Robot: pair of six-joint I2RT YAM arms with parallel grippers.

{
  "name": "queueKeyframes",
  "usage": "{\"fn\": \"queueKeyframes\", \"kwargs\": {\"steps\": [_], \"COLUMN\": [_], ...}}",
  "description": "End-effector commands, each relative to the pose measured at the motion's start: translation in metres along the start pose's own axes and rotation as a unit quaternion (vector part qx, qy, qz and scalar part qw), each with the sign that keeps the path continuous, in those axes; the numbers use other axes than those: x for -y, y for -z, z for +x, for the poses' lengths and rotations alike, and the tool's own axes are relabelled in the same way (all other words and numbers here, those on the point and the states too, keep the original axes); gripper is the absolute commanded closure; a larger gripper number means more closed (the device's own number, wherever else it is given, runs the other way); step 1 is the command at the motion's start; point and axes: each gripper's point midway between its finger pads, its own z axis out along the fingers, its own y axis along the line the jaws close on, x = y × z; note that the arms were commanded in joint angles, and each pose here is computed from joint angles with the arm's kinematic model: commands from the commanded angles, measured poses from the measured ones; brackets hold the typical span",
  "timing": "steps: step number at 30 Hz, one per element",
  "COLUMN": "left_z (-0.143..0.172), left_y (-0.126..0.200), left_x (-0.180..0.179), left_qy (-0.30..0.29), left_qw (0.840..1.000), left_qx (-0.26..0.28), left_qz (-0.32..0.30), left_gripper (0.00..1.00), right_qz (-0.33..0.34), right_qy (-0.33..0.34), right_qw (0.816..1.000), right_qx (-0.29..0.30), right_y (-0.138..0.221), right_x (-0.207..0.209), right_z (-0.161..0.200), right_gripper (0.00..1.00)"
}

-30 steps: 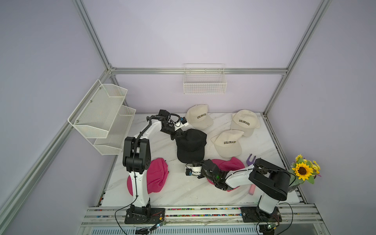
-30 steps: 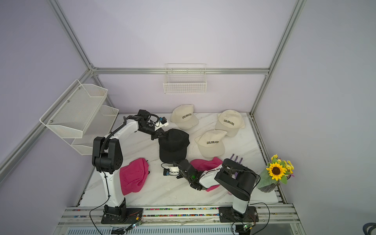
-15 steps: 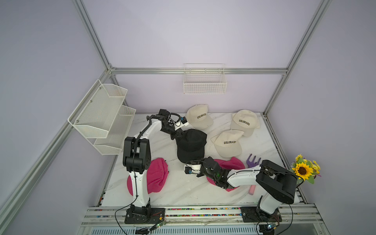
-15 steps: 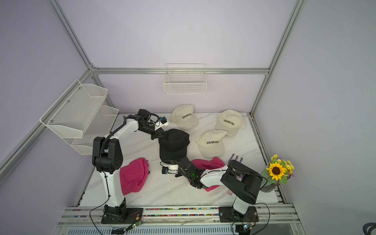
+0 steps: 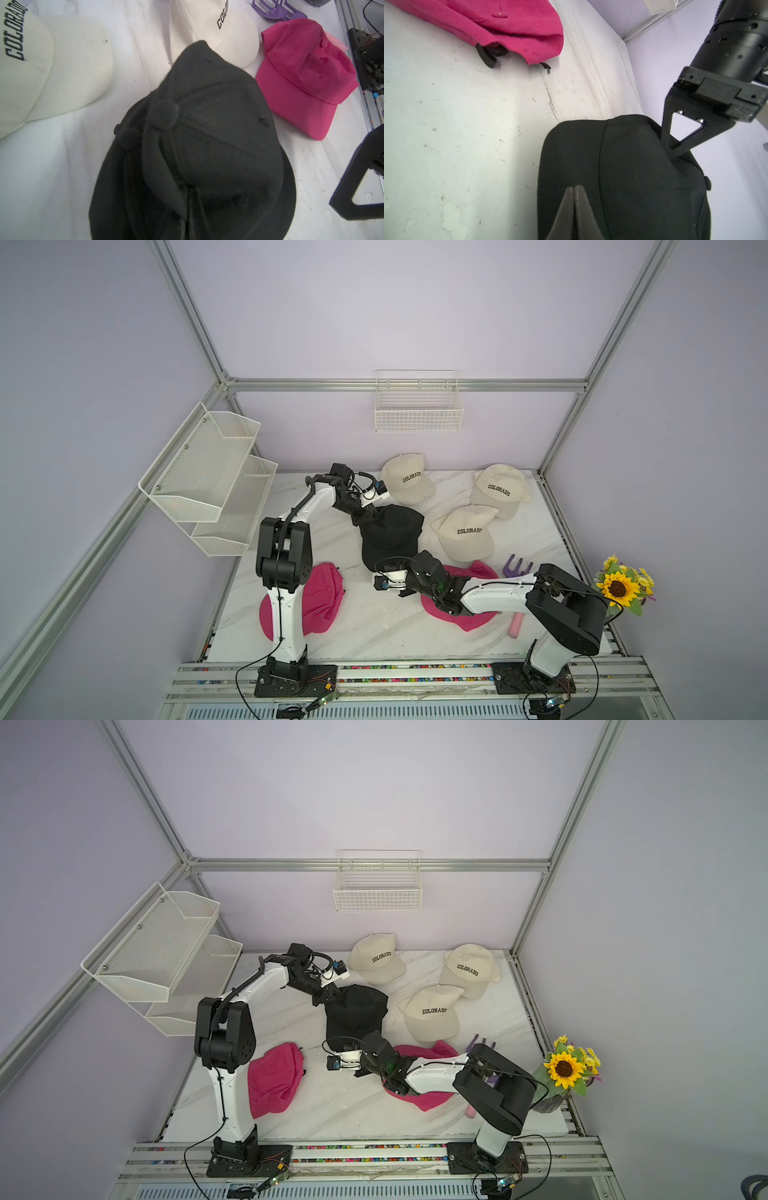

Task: Stack the baseball caps by color
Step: Place the baseball cap on the baseball cap.

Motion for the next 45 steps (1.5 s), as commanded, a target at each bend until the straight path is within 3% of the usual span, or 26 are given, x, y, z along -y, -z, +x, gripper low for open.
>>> {"fn": "queueKeyframes", "kwargs": {"steps": [1, 6, 12, 14, 17, 23, 32, 34, 35, 37, 38, 39, 41, 45], "left_z": [0.006, 0.009, 0.005, 0.004, 0.001, -0.011, -0.017, -0.015, -0.015, -0.021, -0.026, -0.034, -0.049, -0.072], "left_y": [-0.003, -0.008, -0.007, -0.007, -0.006, 0.002, 0.0, 0.0, 0.001, 0.013, 0.022, 0.032, 0.052, 0.093], "left_x": [-0.016, -0.019, -0.015, -0.015, -0.015, -0.015, -0.022, -0.026, -0.033, -0.057, -0.067, -0.072, -0.077, -0.082], "left_qy": [0.003, 0.007, 0.005, 0.004, 0.002, -0.008, -0.004, 0.003, 0.012, 0.039, 0.057, 0.062, 0.074, 0.134], "left_qw": [0.999, 0.999, 1.0, 1.0, 1.0, 1.0, 0.999, 0.998, 0.997, 0.988, 0.981, 0.975, 0.963, 0.928], "left_qx": [-0.026, -0.028, -0.018, -0.018, -0.014, -0.005, -0.013, -0.019, -0.022, -0.02, -0.009, 0.005, 0.04, 0.108], "left_qz": [-0.027, -0.025, -0.016, -0.016, -0.016, -0.025, -0.046, -0.054, -0.074, -0.145, -0.184, -0.213, -0.257, -0.332], "left_gripper": [0.95, 0.95, 0.95, 0.95, 0.95, 0.94, 0.87, 0.78, 0.67, 0.31, 0.18, 0.11, 0.0, 0.0], "right_qz": [-0.029, -0.015, 0.036, 0.047, 0.052, 0.021, -0.075, -0.108, -0.12, -0.146, -0.152, -0.156, -0.165, -0.183], "right_qy": [0.003, 0.044, 0.032, 0.011, -0.014, -0.023, -0.025, -0.026, -0.025, -0.025, -0.025, -0.02, -0.017, 0.013], "right_qw": [0.999, 0.998, 0.996, 0.996, 0.997, 0.999, 0.996, 0.992, 0.99, 0.986, 0.984, 0.984, 0.983, 0.98], "right_qx": [-0.026, -0.045, -0.081, -0.071, -0.051, -0.038, -0.042, -0.057, -0.067, -0.08, -0.084, -0.084, -0.082, -0.079], "right_y": [-0.005, -0.009, -0.027, -0.028, -0.022, -0.011, -0.026, -0.03, -0.032, -0.035, -0.037, -0.038, -0.042, -0.043], "right_x": [-0.017, -0.027, -0.011, -0.003, 0.005, 0.002, -0.03, -0.047, -0.055, -0.069, -0.073, -0.075, -0.078, -0.079], "right_z": [0.018, 0.036, 0.049, 0.042, 0.03, 0.02, 0.018, 0.028, 0.034, 0.042, 0.044, 0.045, 0.044, 0.042], "right_gripper": [0.57, 0.46, 0.45, 0.52, 0.72, 0.99, 1.0, 1.0, 1.0, 1.0, 1.0, 1.0, 1.0, 1.0]}}
